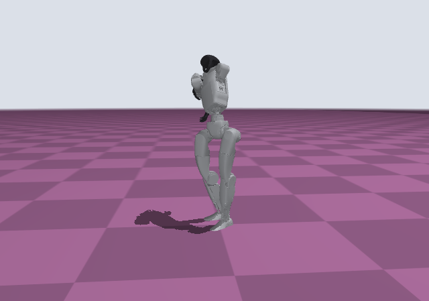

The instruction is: In place motions

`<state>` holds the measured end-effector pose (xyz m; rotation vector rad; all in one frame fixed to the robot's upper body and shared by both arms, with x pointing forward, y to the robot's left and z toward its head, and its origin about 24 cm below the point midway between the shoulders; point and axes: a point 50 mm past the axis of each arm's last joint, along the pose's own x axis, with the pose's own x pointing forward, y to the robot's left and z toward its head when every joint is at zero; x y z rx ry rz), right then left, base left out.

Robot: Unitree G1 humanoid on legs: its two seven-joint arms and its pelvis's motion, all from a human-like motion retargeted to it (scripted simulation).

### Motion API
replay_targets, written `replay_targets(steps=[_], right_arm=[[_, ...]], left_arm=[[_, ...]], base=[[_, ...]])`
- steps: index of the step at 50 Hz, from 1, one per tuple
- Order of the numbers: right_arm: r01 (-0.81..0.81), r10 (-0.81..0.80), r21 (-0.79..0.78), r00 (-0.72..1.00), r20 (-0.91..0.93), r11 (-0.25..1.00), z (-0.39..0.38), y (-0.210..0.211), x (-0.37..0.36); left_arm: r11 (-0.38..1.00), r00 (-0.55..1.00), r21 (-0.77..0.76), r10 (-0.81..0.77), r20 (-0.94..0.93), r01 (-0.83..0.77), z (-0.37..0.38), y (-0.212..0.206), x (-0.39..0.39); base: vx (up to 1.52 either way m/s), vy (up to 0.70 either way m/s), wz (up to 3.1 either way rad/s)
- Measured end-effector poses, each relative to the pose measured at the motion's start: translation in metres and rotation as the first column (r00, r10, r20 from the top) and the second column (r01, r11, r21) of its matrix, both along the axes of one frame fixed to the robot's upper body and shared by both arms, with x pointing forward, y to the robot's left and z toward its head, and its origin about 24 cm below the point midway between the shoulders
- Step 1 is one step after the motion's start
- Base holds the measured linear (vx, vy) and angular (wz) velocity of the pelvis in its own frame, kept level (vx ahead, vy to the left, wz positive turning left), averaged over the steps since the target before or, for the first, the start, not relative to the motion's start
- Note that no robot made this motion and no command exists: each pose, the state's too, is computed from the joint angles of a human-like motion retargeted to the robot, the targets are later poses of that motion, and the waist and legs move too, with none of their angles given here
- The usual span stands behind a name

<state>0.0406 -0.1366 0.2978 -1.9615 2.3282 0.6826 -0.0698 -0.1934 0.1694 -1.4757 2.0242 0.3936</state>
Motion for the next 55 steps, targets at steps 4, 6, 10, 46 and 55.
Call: replay_targets(steps=[4,6,10,46,55], right_arm=[[0.105,-0.118,0.200,0.991,0.054,0.974,0.006,0.024,-0.031],[0.096,-0.120,0.248,0.989,0.083,0.964,0.006,0.029,-0.037],[0.075,-0.128,0.317,0.981,0.149,0.945,0.003,0.036,-0.043],[0.156,-0.158,0.281,0.987,-0.015,0.947,-0.010,0.053,-0.029],[0.119,-0.112,0.384,0.993,-0.042,0.916,-0.004,0.049,-0.025]], left_arm=[[0.999,0.998,0.025,-0.021,-0.059,0.022,0.002,-0.005,0.006],[0.998,0.998,0.046,-0.035,-0.053,0.038,-0.001,-0.003,0.007],[0.995,0.998,0.080,-0.053,-0.037,0.056,-0.007,0.001,0.010],[0.994,0.984,0.108,-0.021,0.178,0.002,-0.022,0.012,0.032],[1.000,0.992,0.026,-0.019,0.125,0.016,-0.008,-0.005,0.031]], base=[[0.21,-0.12,-0.14],[0.14,-0.15,-1.20],[0.06,-0.15,-1.43],[-0.03,-0.07,-0.46],[-0.03,0.00,0.34]])
